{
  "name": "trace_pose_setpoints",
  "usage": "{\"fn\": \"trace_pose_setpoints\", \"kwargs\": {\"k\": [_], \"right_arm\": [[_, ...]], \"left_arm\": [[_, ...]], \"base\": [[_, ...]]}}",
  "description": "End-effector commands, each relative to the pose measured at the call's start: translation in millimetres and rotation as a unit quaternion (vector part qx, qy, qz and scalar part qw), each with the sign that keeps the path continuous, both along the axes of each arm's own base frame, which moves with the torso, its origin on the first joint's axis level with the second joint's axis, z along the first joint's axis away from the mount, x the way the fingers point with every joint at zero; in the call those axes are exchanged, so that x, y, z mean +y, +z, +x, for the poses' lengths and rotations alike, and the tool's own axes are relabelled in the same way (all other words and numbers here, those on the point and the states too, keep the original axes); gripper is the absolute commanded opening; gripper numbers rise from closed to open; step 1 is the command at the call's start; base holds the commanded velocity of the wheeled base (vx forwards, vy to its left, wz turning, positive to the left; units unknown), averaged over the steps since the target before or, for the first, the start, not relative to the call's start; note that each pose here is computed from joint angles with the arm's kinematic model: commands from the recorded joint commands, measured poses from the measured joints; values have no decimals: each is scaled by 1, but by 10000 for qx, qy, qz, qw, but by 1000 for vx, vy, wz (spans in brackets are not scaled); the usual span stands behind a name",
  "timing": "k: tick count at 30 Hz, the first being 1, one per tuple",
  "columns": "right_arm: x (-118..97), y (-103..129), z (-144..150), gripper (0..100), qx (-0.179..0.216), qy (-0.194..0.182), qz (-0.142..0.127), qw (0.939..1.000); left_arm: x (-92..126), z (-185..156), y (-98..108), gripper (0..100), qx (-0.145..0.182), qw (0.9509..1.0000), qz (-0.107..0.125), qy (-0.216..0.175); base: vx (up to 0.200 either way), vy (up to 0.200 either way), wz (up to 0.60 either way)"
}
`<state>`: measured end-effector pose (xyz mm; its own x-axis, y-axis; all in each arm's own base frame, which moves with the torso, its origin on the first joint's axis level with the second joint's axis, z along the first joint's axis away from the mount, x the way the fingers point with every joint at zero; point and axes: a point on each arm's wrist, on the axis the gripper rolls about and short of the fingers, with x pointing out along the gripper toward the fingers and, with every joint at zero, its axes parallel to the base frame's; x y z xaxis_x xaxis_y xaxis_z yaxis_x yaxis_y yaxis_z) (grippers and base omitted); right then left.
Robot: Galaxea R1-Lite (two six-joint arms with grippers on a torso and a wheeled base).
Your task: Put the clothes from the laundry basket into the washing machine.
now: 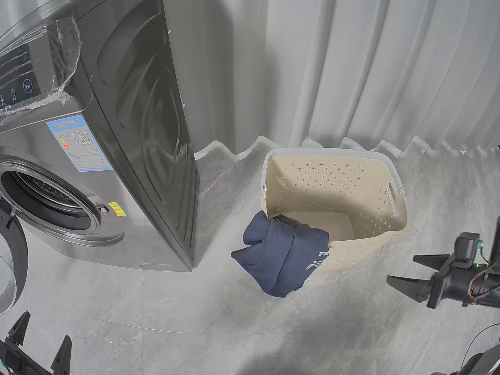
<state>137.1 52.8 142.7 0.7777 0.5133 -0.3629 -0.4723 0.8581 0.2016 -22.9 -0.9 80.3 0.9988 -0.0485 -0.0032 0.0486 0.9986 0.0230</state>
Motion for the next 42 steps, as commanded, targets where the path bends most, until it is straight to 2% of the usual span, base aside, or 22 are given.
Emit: {"fn": "trace_pose_setpoints", "kwargs": {"k": [1, 5, 10, 14, 24, 32, 42], "right_arm": [[31, -17, 51, 100, 493, 139, -135, 9986], [40, -21, 74, 100, 449, 124, -121, 9988], [44, -20, 87, 100, 255, 77, -63, 9996], [53, -36, 101, 100, 440, 59, -192, 9988], [71, -59, 133, 100, 417, 28, -331, 9986], [82, -70, 154, 100, 328, 61, -300, 9990], [94, -91, 181, 100, 339, 82, -395, 9986]], "left_arm": [[0, 0, -5, 100, 15, 10000, -1, -3], [0, 0, -5, 100, 15, 10000, -9, -3], [0, 0, -5, 100, 16, 10000, -16, -3], [0, 0, -5, 100, 16, 10000, -16, -3], [0, 0, -5, 100, 16, 10000, -16, -3], [0, 0, -5, 100, 23, 10000, -16, -3], [0, 0, -5, 100, 24, 10000, -24, -3]], "base": [[0, 0, 0], [0, 0, 0], [0, 0, 0], [0, 0, 0], [0, 0, 0], [0, 0, 0], [0, 0, 0]]}}
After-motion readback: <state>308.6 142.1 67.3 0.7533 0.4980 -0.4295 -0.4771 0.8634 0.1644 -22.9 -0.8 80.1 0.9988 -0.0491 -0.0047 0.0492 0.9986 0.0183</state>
